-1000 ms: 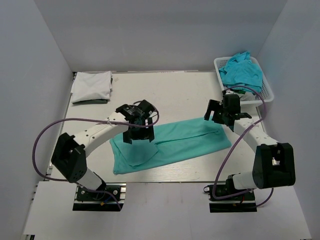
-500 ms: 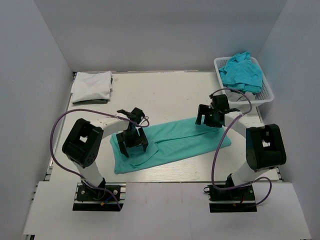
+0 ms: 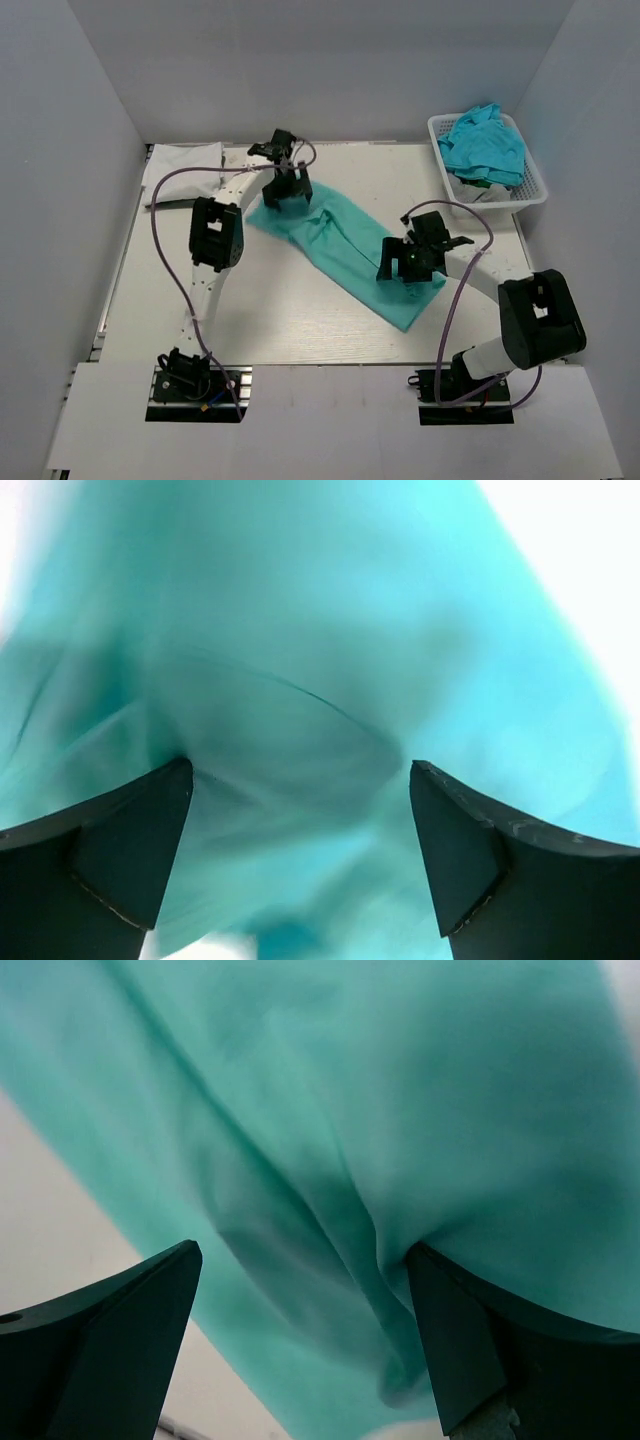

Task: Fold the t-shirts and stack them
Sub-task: Rotate the tshirt 90 degrees

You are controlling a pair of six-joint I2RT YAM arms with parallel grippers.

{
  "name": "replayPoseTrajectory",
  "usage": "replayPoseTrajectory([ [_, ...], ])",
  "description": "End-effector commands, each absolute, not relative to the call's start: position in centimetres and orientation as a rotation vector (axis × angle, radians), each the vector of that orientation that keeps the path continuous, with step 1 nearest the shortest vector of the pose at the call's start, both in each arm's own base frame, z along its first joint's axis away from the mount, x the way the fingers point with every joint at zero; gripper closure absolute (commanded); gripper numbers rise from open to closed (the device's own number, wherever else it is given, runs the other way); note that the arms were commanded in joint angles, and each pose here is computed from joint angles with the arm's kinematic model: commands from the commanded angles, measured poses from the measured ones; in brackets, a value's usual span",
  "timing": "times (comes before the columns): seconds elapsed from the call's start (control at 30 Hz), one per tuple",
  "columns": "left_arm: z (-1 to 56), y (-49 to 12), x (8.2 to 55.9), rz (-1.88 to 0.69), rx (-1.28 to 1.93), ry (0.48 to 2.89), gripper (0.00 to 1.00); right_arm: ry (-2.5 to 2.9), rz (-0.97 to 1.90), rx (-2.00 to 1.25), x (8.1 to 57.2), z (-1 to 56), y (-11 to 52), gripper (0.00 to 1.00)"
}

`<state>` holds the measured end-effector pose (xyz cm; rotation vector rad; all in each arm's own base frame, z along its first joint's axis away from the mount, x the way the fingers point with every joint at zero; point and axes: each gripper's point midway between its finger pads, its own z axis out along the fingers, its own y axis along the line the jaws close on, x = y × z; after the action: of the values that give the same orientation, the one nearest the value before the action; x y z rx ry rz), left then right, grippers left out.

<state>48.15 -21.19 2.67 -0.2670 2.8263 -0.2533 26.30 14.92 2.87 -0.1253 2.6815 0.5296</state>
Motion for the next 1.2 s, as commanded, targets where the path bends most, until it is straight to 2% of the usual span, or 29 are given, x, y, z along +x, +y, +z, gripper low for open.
replayPoseTrajectory([
  [0.0,1.6,-23.3,57.8,-0.319,0.029,2.540,0.00,2.929,0.658,-0.256,18.2,1.9,16.3,0.10],
  [0.07,0.1,-25.0,58.5,-0.430,0.115,2.492,0.00,2.981,0.758,-0.387,15.5,2.3,17.8,0.10],
  [0.1,2.4,-26.3,60.7,-0.496,0.121,2.352,0.00,2.971,0.785,-0.479,15.5,3.4,19.4,0.10],
  [0.13,2.3,-27.0,61.1,-0.544,0.141,2.313,0.00,3.009,0.681,-0.594,14.5,3.0,19.0,0.10],
  [0.2,4.4,-28.7,63.0,-0.601,0.114,2.190,0.00,3.002,0.641,-0.775,14.6,3.8,19.9,0.10],
  [0.23,2.8,-29.4,63.5,-0.636,0.121,2.183,0.00,3.007,0.653,-0.864,14.3,3.3,20.3,0.10],
  [0.27,4.8,-30.6,64.7,-0.667,0.118,2.110,0.00,2.984,0.665,-0.949,14.0,3.5,21.4,0.10],
  [0.37,4.3,-31.3,66.3,-0.737,0.002,2.035,0.00,2.956,0.674,-1.151,14.1,2.1,23.4,0.10],
  [0.43,4.0,-31.9,66.8,-0.803,-0.075,1.994,0.00,2.930,0.786,-1.208,14.4,1.7,26.4,0.10],
  [0.7,3.0,-30.9,68.1,-0.764,-0.208,1.964,0.00,2.831,0.735,-1.368,14.0,1.0,30.8,0.10],
  [0.83,8.2,-30.9,68.9,-0.781,-0.202,1.875,0.00,2.799,0.683,-1.332,14.9,2.2,31.5,0.10],
  [1.0,18.4,-29.7,69.0,-0.739,-0.125,1.748,0.00,2.616,0.666,-1.189,18.6,8.1,33.6,0.10],
  [1.03,22.9,-29.2,68.5,-0.733,-0.118,1.694,0.00,2.588,0.665,-1.160,19.1,9.0,33.8,0.10],
  [1.13,28.4,-28.0,66.8,-0.710,-0.074,1.665,0.00,2.526,0.678,-1.050,19.6,11.7,33.8,0.10],
  [1.17,33.5,-27.4,64.9,-0.718,-0.048,1.610,0.00,2.474,0.710,-1.020,20.0,12.9,34.0,0.10],
])
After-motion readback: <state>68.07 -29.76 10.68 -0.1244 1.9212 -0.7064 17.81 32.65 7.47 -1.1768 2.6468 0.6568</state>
